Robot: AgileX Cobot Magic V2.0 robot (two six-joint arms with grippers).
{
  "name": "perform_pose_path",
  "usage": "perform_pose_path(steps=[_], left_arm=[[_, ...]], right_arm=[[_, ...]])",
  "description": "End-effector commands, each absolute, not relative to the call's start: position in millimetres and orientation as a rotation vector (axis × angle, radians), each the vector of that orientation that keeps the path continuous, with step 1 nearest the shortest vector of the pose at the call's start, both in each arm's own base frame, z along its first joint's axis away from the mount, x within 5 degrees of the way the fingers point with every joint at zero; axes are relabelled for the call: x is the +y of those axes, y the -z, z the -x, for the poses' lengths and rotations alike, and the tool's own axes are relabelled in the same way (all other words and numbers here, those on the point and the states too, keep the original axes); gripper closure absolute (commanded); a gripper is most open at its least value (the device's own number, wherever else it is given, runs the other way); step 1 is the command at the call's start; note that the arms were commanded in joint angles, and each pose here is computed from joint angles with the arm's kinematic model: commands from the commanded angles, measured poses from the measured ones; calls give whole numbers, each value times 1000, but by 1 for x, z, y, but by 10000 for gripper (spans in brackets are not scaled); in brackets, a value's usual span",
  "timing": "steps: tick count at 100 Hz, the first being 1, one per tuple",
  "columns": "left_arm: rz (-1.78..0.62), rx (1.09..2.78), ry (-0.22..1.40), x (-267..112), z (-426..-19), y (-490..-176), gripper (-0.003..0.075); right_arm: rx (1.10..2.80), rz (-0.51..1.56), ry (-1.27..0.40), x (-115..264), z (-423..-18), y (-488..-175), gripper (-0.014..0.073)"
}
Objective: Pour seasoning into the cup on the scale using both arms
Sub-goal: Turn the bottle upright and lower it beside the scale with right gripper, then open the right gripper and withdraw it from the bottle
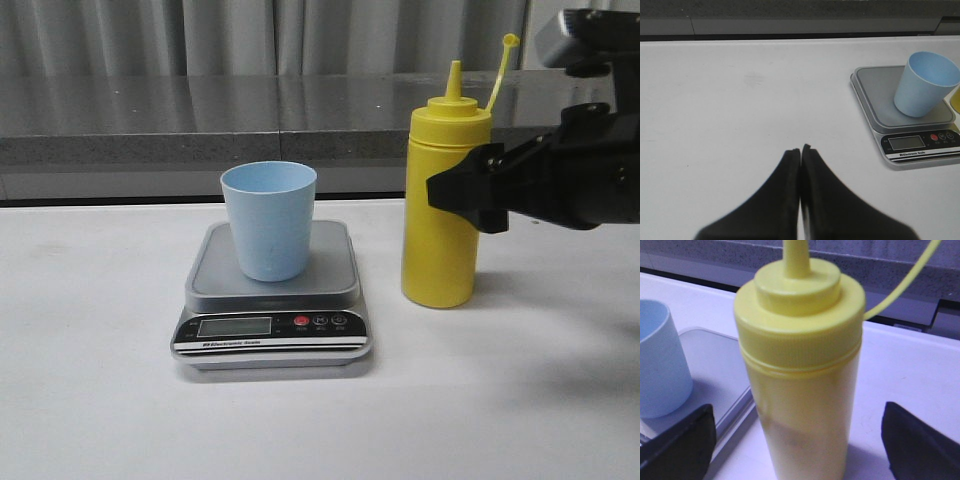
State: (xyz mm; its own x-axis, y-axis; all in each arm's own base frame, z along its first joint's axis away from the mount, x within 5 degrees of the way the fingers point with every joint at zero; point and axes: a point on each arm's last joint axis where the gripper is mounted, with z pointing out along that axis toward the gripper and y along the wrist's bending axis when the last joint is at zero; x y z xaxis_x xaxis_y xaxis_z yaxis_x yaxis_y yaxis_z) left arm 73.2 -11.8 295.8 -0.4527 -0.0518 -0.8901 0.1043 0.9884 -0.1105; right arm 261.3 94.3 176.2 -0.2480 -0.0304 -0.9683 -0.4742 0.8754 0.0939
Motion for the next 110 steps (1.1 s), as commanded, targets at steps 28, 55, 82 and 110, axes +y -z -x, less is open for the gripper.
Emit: perform_pose_path(steps=[28, 55, 82, 110], left_arm=[[-22, 1942, 200, -12, -76, -310, 740], [-22, 1942, 200, -12, -76, -310, 740], [-22, 1942, 200, -12, -76, -310, 740], [-22, 1942, 200, -12, -76, -310, 740]], right_arm=[[1563, 77, -412, 63, -217, -227, 349], [1612, 66, -394, 54, -191, -239, 663], [1630, 104, -367, 49, -167, -256, 662], [1628, 97, -344, 38, -133, -272, 662]])
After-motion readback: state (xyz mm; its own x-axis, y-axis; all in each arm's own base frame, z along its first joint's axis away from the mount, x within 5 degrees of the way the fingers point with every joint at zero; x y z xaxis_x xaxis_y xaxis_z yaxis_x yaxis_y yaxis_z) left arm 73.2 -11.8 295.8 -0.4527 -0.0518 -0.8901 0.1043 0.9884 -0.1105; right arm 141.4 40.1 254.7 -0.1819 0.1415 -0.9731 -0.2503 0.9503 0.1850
